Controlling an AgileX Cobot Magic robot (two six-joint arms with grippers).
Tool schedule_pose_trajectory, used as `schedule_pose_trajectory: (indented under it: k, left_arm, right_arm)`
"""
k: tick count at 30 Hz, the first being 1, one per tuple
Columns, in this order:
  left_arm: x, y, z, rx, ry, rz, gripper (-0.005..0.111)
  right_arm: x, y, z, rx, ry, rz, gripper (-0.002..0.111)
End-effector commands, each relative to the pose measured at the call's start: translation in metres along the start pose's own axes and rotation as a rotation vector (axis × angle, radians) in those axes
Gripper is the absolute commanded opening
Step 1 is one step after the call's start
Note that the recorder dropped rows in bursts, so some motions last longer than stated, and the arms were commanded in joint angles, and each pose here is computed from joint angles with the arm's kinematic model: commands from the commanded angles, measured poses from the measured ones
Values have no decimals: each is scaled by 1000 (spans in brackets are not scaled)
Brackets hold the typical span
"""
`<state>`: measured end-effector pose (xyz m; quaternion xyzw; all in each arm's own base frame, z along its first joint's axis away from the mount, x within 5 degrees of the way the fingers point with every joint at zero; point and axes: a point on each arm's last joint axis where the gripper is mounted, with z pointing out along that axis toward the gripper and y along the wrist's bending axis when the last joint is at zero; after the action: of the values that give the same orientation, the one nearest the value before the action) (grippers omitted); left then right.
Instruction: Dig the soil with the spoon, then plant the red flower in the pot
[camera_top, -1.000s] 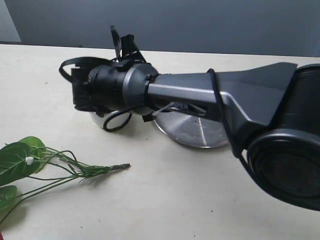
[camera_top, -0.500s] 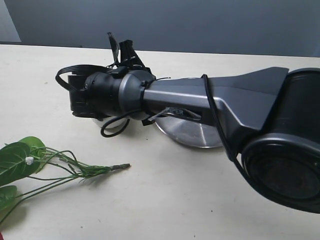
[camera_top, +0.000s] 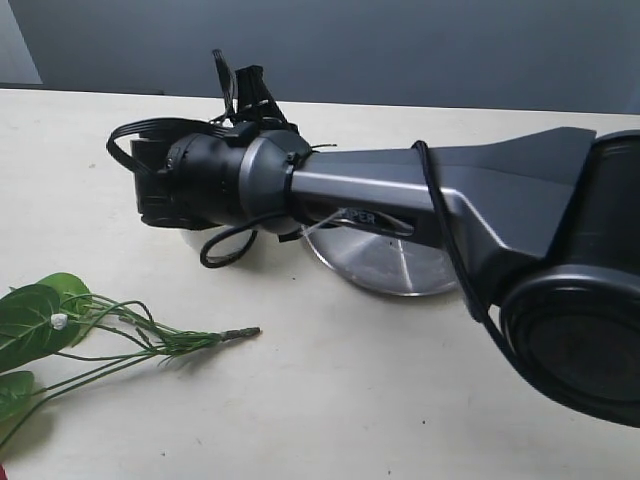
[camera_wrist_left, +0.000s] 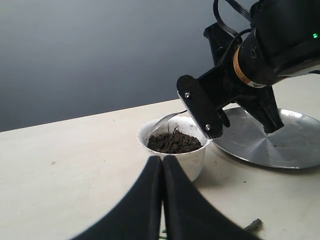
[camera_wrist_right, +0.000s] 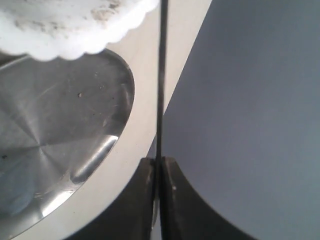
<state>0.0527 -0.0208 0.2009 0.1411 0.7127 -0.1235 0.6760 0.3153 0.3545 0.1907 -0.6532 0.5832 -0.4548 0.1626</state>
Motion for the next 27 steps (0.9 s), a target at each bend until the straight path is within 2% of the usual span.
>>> schedule_pose_trajectory:
  k: [1, 11, 27]
  left_arm:
    - [-1, 0, 0, 6, -16, -3, 1]
    - [-1, 0, 0, 6, -16, -3, 1]
    - [-1, 0, 0, 6, -16, -3, 1]
  right_arm:
    - [6, -8, -1, 7, -3, 43, -1]
    - [14, -7, 14, -58, 13, 91, -1]
    - [2, 10, 24, -124, 16, 75, -1]
